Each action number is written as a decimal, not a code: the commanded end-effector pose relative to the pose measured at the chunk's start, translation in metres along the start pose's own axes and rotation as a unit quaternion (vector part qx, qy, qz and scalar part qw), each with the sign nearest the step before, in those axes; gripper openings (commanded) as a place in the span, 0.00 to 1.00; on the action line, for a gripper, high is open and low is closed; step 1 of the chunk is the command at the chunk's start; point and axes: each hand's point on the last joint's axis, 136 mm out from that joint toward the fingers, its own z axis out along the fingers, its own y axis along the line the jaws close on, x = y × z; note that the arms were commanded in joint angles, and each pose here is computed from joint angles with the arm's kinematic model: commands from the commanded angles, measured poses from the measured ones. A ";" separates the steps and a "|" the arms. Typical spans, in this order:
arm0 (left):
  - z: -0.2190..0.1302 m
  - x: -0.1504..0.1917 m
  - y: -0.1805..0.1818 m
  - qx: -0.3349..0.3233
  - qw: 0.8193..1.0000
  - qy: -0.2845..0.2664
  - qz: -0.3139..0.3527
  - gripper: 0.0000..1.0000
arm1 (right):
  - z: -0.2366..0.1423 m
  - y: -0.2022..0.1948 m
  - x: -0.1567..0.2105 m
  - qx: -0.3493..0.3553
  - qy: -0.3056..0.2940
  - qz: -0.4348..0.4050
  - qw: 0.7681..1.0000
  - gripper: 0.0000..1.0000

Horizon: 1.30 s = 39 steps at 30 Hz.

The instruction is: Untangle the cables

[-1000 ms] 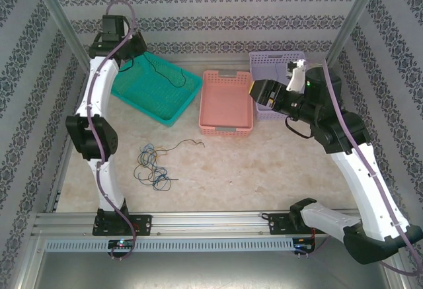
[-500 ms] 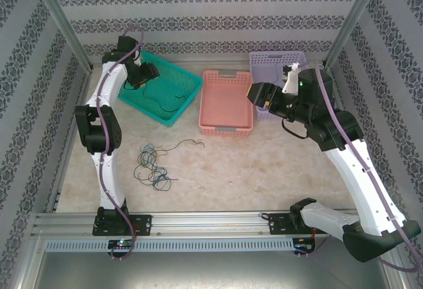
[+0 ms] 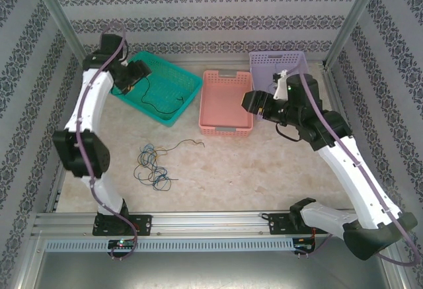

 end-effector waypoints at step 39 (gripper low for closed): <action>0.078 0.304 0.148 -0.208 0.946 0.223 0.112 0.00 | 0.088 -0.043 0.179 0.070 0.182 -0.022 0.981 0.63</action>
